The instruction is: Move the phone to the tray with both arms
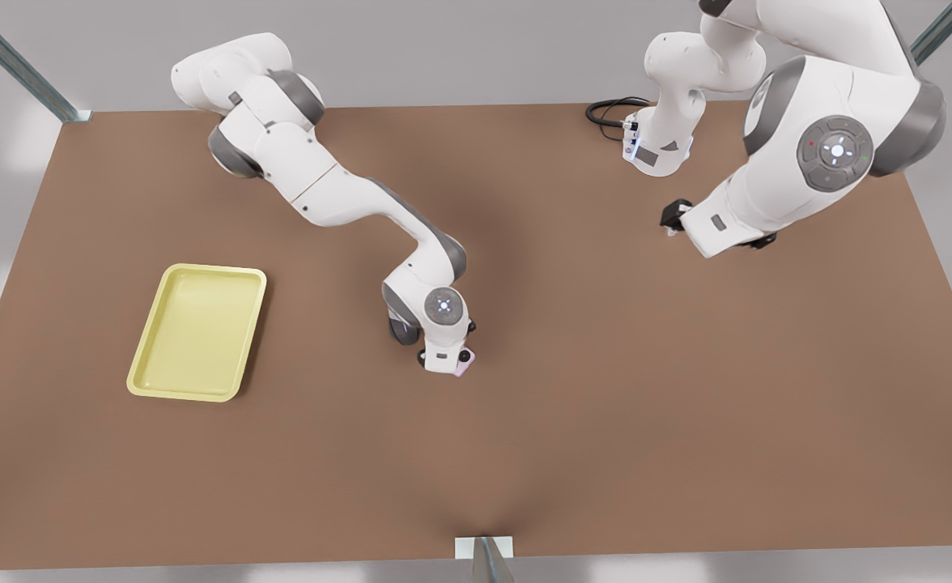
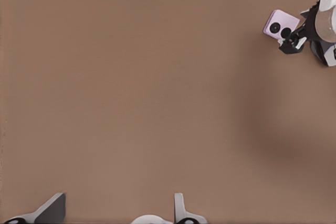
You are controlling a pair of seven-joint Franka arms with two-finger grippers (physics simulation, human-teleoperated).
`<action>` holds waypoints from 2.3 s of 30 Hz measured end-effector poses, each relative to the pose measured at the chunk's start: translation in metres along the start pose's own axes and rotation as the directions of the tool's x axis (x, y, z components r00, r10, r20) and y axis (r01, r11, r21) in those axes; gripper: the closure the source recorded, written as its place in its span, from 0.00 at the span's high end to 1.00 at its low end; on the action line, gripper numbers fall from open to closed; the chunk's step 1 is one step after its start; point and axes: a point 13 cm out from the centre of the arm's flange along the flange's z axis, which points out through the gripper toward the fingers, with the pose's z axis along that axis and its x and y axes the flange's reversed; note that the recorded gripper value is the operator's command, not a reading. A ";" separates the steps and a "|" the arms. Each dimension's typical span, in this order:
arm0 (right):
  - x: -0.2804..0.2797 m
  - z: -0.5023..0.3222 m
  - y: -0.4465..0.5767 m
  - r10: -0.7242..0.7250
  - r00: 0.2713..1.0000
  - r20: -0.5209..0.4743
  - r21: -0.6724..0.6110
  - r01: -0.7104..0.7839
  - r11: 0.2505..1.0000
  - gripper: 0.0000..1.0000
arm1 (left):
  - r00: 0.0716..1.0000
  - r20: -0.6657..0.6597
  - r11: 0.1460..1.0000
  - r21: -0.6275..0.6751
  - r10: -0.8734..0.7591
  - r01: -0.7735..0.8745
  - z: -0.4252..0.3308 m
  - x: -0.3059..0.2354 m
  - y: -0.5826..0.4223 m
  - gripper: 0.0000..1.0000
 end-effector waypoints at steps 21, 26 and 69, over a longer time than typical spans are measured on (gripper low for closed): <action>-0.003 0.009 -0.002 -0.062 0.998 0.006 0.005 0.062 0.998 1.00 | 0.981 0.004 0.980 -0.023 -0.196 0.197 -0.001 0.001 0.018 1.00; -0.003 0.022 -0.001 -0.116 0.993 0.006 0.006 0.116 0.993 1.00 | 0.977 0.005 0.976 -0.023 -0.215 0.215 -0.001 0.001 0.018 1.00; 0.328 0.001 -0.361 0.236 0.971 0.047 0.010 -0.237 0.972 0.98 | 0.964 -0.004 0.963 -0.031 -0.267 0.267 0.003 0.001 0.020 1.00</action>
